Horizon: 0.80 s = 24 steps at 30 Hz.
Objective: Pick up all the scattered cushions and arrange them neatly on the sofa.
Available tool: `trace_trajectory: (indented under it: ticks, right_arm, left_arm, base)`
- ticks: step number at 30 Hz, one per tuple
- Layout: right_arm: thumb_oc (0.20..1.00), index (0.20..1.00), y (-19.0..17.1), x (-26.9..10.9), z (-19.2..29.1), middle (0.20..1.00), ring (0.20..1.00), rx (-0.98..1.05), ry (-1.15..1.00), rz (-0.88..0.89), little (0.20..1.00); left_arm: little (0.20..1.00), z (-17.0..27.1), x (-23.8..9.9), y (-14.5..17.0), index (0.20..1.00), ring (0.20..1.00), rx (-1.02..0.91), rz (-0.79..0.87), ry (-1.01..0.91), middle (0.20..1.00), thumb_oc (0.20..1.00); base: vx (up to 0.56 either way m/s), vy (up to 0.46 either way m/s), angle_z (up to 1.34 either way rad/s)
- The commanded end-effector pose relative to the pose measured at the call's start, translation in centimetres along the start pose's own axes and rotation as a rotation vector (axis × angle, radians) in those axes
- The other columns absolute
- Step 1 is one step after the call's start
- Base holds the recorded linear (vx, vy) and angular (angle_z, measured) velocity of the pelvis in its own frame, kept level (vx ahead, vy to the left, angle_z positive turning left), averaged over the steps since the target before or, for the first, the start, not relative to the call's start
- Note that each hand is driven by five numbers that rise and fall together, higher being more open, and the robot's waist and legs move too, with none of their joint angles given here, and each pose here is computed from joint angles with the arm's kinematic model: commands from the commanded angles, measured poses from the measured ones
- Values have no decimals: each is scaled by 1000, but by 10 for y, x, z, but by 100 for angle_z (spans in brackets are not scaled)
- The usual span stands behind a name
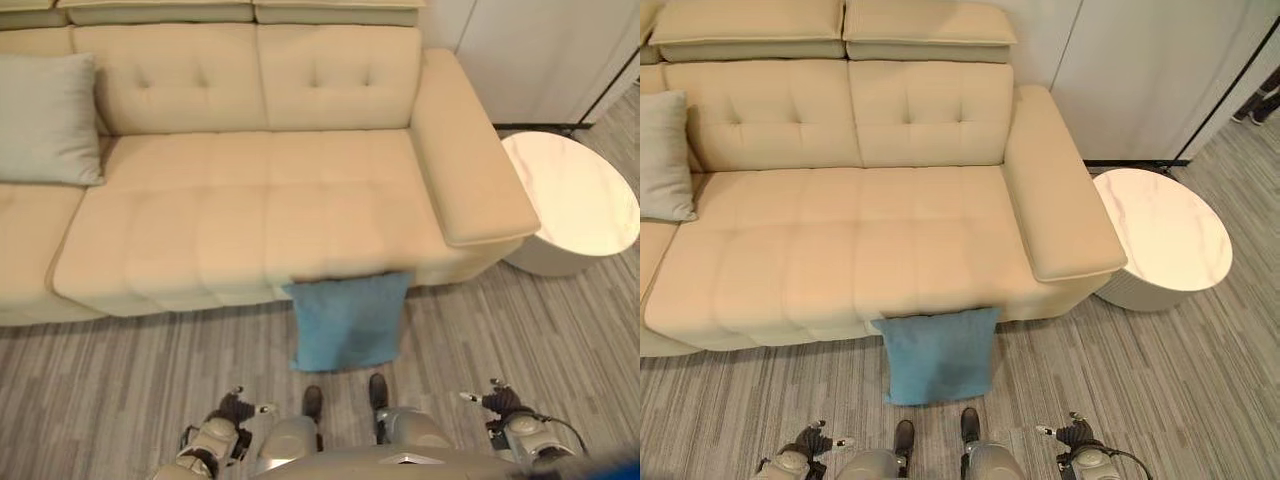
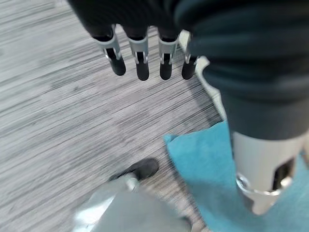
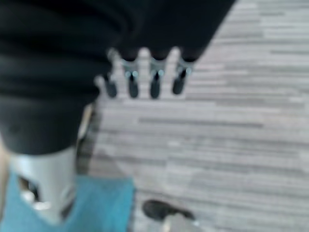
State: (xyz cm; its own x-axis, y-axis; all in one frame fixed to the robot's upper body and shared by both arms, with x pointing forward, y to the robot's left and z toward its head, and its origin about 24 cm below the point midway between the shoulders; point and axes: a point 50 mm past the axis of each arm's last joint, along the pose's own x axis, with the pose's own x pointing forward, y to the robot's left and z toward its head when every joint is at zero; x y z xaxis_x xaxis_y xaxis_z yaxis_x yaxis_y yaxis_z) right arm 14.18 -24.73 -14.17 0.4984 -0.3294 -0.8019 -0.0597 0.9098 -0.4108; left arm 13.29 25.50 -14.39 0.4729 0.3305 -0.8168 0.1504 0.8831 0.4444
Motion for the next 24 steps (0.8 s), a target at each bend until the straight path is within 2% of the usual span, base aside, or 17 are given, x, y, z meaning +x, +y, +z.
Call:
trace_trajectory:
  ticks: [1, 8, 10, 11, 12, 20, 23, 24]
  right_arm:
    - [1000, 1000, -9, 3, 24, 1000, 1000, -20, -90, -27, 1000]
    - [1000, 1000, -14, 4, 30, 1000, 1000, -28, -111, -51, 1000]
    - [1000, 1000, -15, 5, 40, 1000, 1000, -13, -134, -63, 1000]
    - [1000, 1000, -19, 6, 56, 1000, 1000, 10, -174, -88, 1000]
    - [1000, 1000, -19, 6, 56, 1000, 1000, 10, -175, -89, 1000]
    - [1000, 1000, -45, 0, 142, 1000, 1000, 161, -396, -220, 1000]
    - [1000, 1000, -67, -9, 183, 1000, 1000, 183, -494, -293, 1000]
    - [1000, 1000, -82, -19, 212, 1000, 1000, 227, -562, -351, 1000]
  left_arm:
    - [1000, 0, 1, 20, 1000, 1000, -59, 70, -12, 1000, 1000]
    - [1000, 12, 3, 27, 1000, 1000, -116, 105, -49, 1000, 1000]
    - [1000, 26, 4, 28, 1000, 1000, -181, 108, -84, 1000, 1000]
    - [1000, 51, 6, 33, 1000, 1000, -245, 134, -155, 1000, 1000]
    - [1000, 51, 6, 34, 1000, 1000, -246, 134, -156, 1000, 1000]
    - [1000, 146, -6, 67, 1000, 1000, -436, 257, -453, 1000, 1000]
    - [1000, 174, -12, 85, 1000, 1000, -463, 279, -505, 1000, 1000]
    - [1000, 200, -20, 94, 1000, 1000, -517, 295, -562, 1000, 1000]
  base:
    - [39, -4, -25]
    - [30, -58, 3]
    - [-155, -90, 5]
    - [-196, -74, 22]
    - [-219, -64, 32]
    - [-138, -23, 16]
    - [-61, 44, 1]
    - [-103, 42, 0]
